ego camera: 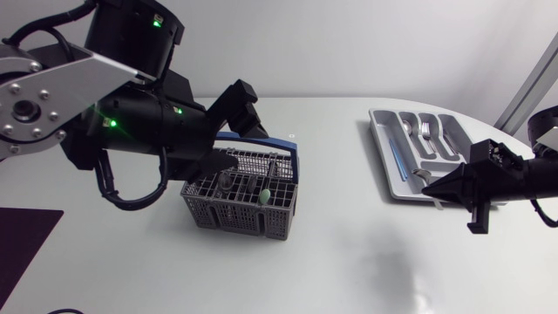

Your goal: Unload the cutlery basket into the drawer organizer.

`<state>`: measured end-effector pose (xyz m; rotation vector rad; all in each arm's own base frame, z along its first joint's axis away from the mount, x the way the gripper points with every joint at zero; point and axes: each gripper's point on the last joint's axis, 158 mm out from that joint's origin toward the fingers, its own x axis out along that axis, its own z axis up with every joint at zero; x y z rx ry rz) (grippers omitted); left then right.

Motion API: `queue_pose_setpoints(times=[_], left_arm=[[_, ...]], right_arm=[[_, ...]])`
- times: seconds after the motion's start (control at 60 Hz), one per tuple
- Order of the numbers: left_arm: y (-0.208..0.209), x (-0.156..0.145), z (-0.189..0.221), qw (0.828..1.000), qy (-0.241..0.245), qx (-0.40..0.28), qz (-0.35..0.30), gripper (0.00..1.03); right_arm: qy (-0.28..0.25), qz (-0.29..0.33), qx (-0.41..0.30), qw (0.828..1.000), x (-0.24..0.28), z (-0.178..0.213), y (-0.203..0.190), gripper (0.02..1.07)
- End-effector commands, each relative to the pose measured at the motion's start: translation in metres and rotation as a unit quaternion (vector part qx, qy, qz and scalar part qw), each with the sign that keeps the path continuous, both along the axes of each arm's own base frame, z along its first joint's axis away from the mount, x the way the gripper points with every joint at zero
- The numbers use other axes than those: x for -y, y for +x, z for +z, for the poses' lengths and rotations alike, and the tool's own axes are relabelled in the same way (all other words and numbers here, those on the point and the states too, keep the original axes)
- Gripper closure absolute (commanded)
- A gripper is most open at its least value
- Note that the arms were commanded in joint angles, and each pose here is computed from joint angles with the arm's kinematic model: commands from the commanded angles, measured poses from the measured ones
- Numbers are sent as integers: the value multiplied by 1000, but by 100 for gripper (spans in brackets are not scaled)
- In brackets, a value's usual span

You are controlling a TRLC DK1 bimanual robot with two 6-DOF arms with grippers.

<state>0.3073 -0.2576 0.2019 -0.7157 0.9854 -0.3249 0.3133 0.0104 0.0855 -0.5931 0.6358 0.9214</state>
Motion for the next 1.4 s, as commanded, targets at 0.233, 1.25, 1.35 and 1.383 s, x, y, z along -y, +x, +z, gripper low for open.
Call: queue_pose_setpoints(times=[0.233,1.25,1.35,1.383], left_arm=[[7,-22,-23,994,89,25,-51,11],[-7,-77,-74,961,241,24,-130,5],[-8,-78,-73,960,248,24,-129,5],[-9,-78,-73,960,249,22,-124,5]], right_arm=[[-110,22,14,994,90,-40,41,101],[-329,20,23,944,177,-96,83,54],[-310,-4,30,950,165,-83,79,44],[-300,-18,32,953,160,-78,80,41]])
